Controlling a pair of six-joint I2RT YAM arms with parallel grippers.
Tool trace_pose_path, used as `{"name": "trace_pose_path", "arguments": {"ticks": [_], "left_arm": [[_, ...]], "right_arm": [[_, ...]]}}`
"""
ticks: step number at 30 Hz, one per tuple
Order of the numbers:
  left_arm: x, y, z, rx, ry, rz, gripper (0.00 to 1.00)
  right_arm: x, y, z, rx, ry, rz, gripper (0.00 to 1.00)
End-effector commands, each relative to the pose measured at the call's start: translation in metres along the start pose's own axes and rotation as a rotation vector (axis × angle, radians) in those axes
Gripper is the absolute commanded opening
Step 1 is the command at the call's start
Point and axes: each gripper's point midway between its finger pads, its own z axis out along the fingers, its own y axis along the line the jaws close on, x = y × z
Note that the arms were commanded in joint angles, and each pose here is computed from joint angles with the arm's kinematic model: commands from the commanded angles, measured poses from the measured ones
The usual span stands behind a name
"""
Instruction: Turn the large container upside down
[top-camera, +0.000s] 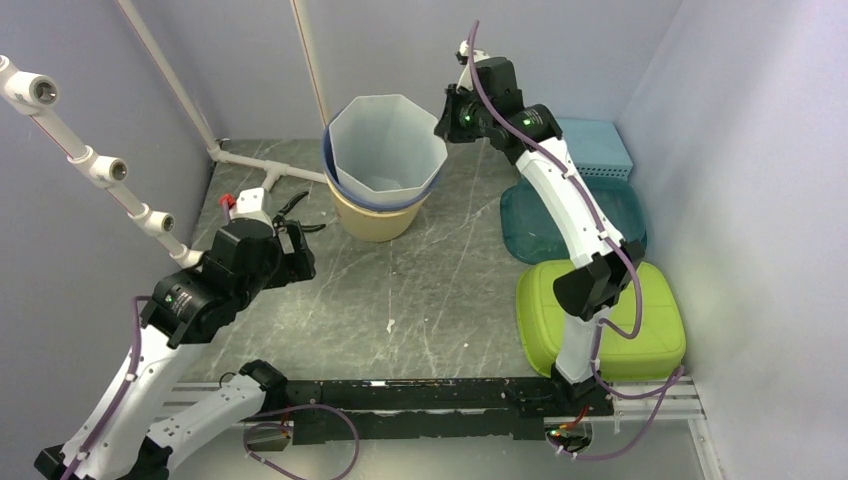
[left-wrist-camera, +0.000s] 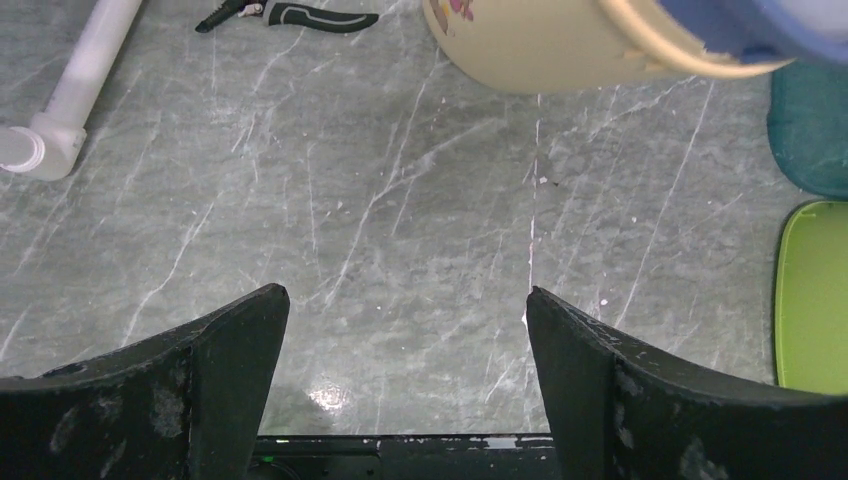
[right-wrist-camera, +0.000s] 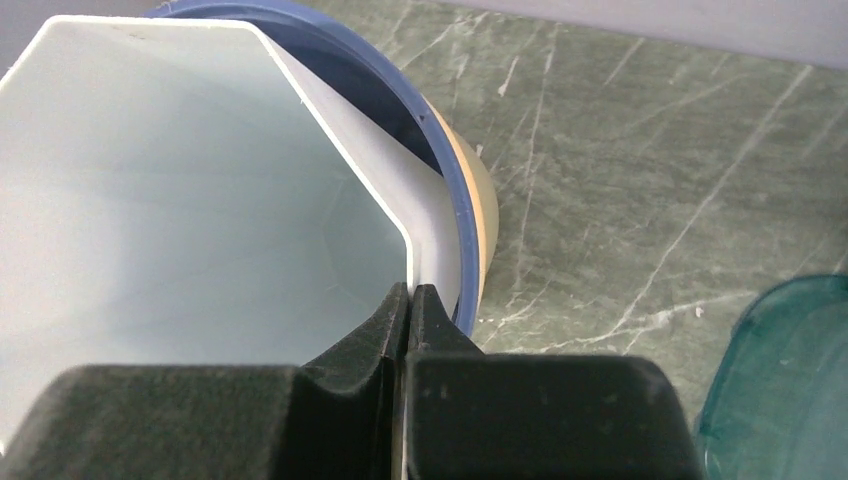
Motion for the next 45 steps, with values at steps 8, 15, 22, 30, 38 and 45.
{"name": "trace_pose_path", "arguments": {"ticks": [8,15,22,30,38,45], "left_arm": [[-0.032,0.016,-0.012,-0.115,-0.090,-0.027,0.94],[-0.061,0.019,-0.012,-0.174,-0.168,0.014,0.94],[-0.085,-0.005,0.003,-0.127,-0.172,-0.004,0.94],[-0.115,-0.012,0.015,-0.054,-0.190,-0.084,0.94],[-0.136,-0.025,0.044,0.080,-0.144,-0.172,0.94],[-0.139,-0.029,0.065,0.194,-0.099,-0.233,0.91]], "right_arm": [[0.011,0.058,-0.014,-0.257,0.031,-0.375,0.00],[0.020,0.053,0.001,-0.209,0.048,-0.429,0.00],[0.021,0.056,0.009,-0.229,0.042,-0.415,0.00],[0.026,0.056,0.013,-0.241,0.052,-0.413,0.00],[0.021,0.055,0.013,-0.240,0.039,-0.404,0.00],[0.022,0.055,0.015,-0.248,0.048,-0.372,0.00]]}}
